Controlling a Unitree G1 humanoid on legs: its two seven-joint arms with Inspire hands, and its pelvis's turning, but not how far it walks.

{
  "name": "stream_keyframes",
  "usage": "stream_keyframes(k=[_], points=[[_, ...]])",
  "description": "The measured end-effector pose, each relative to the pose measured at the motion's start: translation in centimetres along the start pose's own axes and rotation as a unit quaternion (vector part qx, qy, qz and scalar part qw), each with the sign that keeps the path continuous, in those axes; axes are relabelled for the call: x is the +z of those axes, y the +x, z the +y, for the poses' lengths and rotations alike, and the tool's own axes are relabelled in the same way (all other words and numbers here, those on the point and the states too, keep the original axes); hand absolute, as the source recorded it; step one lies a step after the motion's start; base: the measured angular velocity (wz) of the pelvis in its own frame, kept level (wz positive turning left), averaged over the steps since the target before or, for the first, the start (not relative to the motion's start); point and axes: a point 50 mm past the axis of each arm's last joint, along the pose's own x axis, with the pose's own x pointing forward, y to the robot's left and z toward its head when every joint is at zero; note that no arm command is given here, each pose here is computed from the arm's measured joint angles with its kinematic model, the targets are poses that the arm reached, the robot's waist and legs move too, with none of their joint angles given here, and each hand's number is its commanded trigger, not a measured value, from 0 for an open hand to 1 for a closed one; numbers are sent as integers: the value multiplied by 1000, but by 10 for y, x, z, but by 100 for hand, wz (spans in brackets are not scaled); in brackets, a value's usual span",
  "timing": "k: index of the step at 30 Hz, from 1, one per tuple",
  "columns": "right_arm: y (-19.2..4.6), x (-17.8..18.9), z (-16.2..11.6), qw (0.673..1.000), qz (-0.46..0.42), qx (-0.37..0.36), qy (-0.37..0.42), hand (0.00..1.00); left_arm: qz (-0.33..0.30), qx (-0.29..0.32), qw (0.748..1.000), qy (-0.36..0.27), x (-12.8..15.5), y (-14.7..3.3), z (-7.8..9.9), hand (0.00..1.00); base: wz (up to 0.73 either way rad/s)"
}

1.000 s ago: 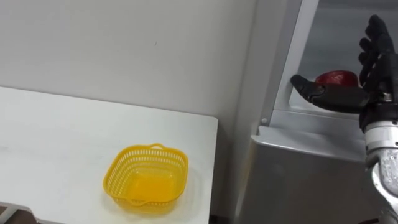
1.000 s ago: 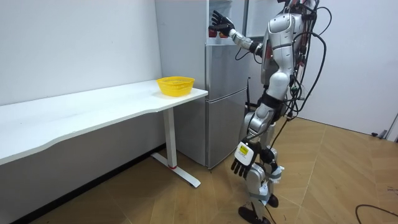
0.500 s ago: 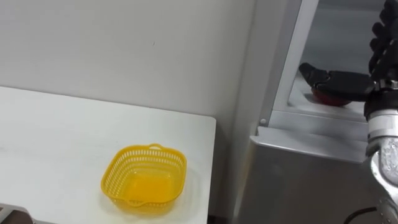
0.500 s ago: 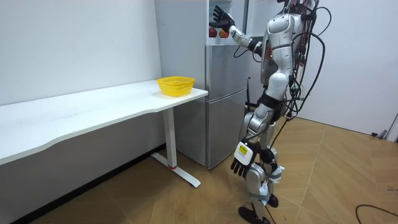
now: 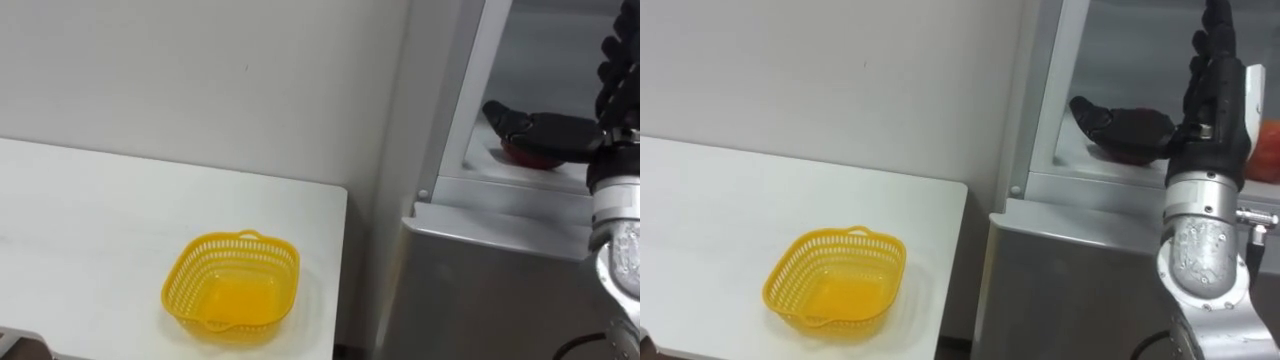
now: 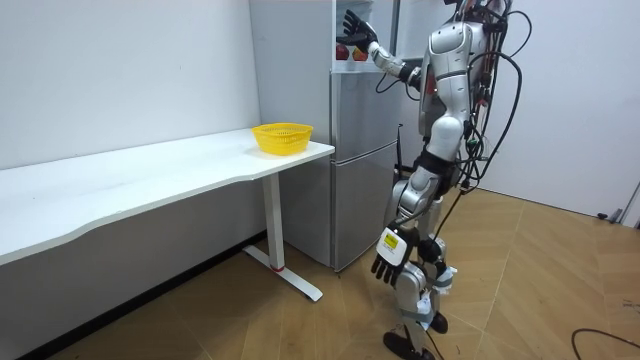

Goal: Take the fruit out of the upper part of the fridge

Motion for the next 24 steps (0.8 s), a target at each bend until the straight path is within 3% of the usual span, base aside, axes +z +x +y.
stream_keyframes(k=[24], points=[[3, -25, -6, 997, 55, 38, -42, 0, 1, 7, 1000, 4, 0, 0, 7, 0, 1]])
